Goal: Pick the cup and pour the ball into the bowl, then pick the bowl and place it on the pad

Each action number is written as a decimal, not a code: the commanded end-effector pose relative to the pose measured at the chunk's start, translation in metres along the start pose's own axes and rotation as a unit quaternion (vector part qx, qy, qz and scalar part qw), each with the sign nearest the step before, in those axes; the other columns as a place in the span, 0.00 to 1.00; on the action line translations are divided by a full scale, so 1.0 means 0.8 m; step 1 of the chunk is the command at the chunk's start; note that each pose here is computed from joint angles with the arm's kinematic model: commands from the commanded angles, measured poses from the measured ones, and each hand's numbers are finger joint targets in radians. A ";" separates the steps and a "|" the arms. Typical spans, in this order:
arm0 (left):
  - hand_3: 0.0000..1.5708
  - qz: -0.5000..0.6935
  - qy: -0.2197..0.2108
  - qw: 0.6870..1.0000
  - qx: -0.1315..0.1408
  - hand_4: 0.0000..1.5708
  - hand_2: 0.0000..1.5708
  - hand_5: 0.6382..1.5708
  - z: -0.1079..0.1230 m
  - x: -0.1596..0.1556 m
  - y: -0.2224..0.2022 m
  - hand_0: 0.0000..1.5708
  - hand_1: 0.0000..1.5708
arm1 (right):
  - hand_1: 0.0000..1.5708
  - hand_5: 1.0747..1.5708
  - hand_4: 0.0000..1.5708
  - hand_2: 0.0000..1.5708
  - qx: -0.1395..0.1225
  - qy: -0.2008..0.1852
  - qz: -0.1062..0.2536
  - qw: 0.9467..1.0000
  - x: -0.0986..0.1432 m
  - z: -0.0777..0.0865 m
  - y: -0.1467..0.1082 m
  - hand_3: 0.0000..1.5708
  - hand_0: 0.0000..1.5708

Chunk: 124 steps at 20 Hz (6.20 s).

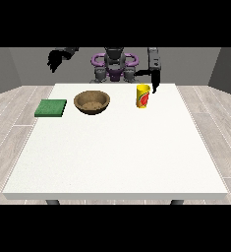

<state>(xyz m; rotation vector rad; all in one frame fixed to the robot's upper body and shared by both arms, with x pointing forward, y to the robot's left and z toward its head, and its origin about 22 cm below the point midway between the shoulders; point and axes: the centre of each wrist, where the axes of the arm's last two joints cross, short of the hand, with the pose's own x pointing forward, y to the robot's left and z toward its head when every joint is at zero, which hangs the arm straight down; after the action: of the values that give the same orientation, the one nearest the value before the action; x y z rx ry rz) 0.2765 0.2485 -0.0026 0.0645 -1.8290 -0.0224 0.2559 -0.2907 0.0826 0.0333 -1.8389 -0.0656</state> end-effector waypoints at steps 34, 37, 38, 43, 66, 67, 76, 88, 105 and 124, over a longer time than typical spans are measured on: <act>1.00 -0.287 0.035 0.957 -0.023 0.89 1.00 0.91 -0.044 -0.091 -0.104 0.83 0.83 | 0.00 0.99 0.41 0.00 -0.034 0.110 -0.009 0.993 -0.021 -0.007 -0.147 0.18 0.00; 1.00 -0.418 0.006 0.907 -0.043 0.90 1.00 0.97 -0.053 -0.091 -0.095 0.86 0.86 | 0.00 0.99 0.41 0.00 -0.020 0.131 -0.009 0.991 -0.045 0.007 -0.131 0.15 0.00; 1.00 -0.438 -0.008 0.898 -0.048 0.92 1.00 0.96 -0.063 -0.084 -0.108 0.87 0.87 | 0.00 0.98 0.41 0.00 -0.029 0.117 -0.011 0.993 -0.041 0.004 -0.146 0.11 0.00; 1.00 -0.505 0.008 0.861 -0.057 0.92 1.00 0.96 -0.100 -0.054 -0.162 0.87 0.87 | 0.00 0.98 0.43 0.00 -0.036 0.127 -0.017 0.991 -0.045 0.008 -0.169 0.06 0.00; 0.99 -0.824 -0.081 0.547 -0.119 0.69 0.79 1.00 -0.128 0.040 -0.289 0.16 0.16 | 0.00 0.96 0.44 0.00 0.004 0.131 -0.035 0.991 -0.081 -0.044 -0.108 0.21 0.00; 1.00 -0.830 -0.074 0.537 -0.131 0.69 0.81 1.00 -0.115 0.035 -0.291 0.21 0.21 | 0.00 0.96 0.44 0.00 0.015 0.135 -0.034 0.990 -0.077 -0.037 -0.131 0.21 0.00; 0.98 -0.730 -0.059 0.677 -0.073 0.70 1.00 0.98 -0.149 0.061 -0.236 0.48 0.48 | 0.00 0.96 0.45 0.00 -0.040 0.155 -0.024 0.987 -0.089 -0.007 -0.138 0.11 0.00; 0.00 -0.190 0.038 0.981 0.003 0.70 0.00 1.00 -0.207 0.159 -0.110 0.00 0.00 | 0.00 0.97 0.50 0.00 -0.100 0.173 -0.015 0.980 -0.101 -0.006 -0.121 0.00 0.00; 0.00 -0.040 -0.015 0.998 -0.048 0.62 0.00 0.98 -0.211 0.223 0.126 0.00 0.00 | 0.00 0.98 0.41 0.00 -0.117 0.134 -0.072 0.981 -0.178 -0.017 -0.039 0.00 0.00; 0.00 -0.046 -0.063 0.996 -0.048 0.65 0.00 0.97 -0.177 0.297 0.183 0.00 0.00 | 0.00 0.95 0.29 0.00 -0.124 0.105 -0.078 0.984 -0.223 -0.027 -0.023 0.00 0.00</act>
<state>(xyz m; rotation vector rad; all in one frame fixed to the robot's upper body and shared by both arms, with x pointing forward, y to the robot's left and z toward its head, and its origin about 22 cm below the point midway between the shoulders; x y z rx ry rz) 0.3537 0.3824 0.2462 0.0919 -1.9092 -0.1708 0.3130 -0.3096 -0.0846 -0.0087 -1.6045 -0.3732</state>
